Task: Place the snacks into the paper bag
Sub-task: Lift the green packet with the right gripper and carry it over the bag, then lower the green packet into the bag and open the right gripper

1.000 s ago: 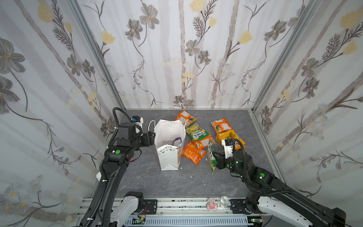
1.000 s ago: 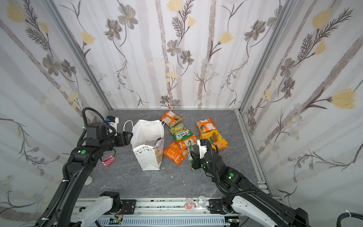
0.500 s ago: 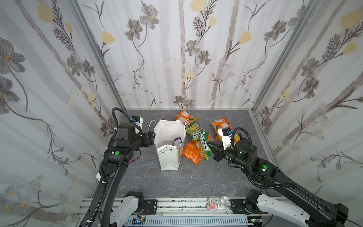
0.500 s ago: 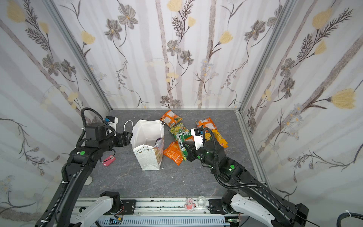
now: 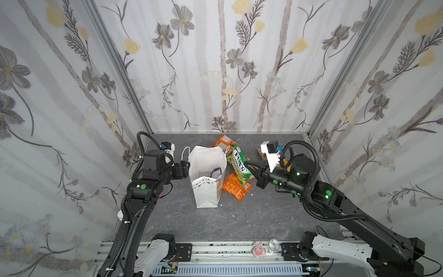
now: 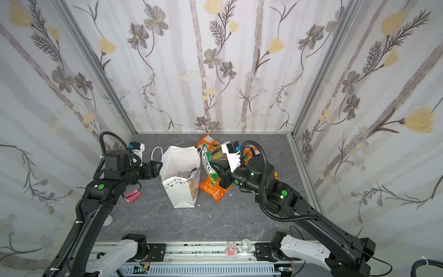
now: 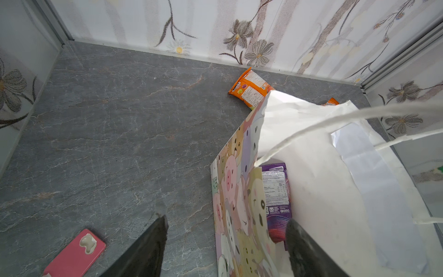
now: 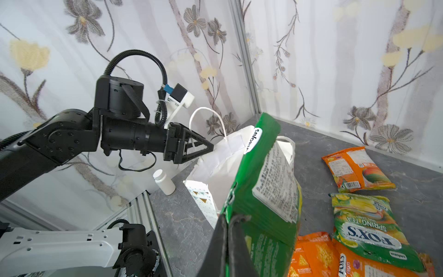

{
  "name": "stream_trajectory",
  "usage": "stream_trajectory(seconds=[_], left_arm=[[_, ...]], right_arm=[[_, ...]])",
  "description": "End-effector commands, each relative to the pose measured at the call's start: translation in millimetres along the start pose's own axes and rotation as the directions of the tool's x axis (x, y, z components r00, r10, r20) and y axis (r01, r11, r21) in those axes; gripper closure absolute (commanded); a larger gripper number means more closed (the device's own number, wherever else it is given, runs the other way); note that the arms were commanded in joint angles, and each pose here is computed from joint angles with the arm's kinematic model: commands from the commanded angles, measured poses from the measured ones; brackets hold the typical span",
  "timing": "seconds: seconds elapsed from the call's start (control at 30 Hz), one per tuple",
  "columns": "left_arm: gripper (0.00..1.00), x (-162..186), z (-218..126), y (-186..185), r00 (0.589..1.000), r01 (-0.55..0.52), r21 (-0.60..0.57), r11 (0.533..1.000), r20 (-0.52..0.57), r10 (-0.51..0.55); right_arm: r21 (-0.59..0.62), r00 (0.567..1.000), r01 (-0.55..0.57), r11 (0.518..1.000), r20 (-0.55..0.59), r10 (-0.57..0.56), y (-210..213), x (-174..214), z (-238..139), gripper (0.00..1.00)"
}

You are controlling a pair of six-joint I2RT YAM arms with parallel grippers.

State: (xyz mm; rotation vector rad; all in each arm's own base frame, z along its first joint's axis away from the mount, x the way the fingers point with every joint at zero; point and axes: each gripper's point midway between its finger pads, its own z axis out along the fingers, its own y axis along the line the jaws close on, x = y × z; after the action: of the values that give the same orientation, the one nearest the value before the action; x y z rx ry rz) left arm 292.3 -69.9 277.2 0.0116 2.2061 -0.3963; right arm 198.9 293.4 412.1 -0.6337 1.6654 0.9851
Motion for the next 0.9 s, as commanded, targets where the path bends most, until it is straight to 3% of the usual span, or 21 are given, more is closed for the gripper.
stream_trajectory(seconds=[0.0, 0.4, 0.6, 0.87], left_arm=[[0.23, -3.4, -0.5, -1.1, 1.0, -0.006, 0.006, 1.0, 0.016, 0.006], [0.22, 0.0, 0.0, -0.1, 1.0, -0.005, 0.005, 1.0, 0.017, 0.005], [0.23, 0.6, -0.1, -0.6, 1.0, -0.005, 0.008, 1.0, 0.019, 0.005], [0.22, 1.0, 0.8, -0.1, 1.0, -0.002, 0.007, 1.0, 0.018, 0.002]], right_arm=[[-0.089, 0.998, 0.055, 0.995, 0.016, -0.054, 25.4, -18.5, 2.1, 1.0], [-0.182, 0.991, 0.11, 0.977, 0.099, -0.093, 67.9, -70.9, 9.7, 1.0], [-0.082, 0.994, 0.06, 0.995, 0.093, -0.053, 62.4, -81.7, 38.6, 1.0], [-0.035, 0.993, 0.028, 0.999, 0.113, -0.024, 61.4, -89.0, 68.1, 1.0]])
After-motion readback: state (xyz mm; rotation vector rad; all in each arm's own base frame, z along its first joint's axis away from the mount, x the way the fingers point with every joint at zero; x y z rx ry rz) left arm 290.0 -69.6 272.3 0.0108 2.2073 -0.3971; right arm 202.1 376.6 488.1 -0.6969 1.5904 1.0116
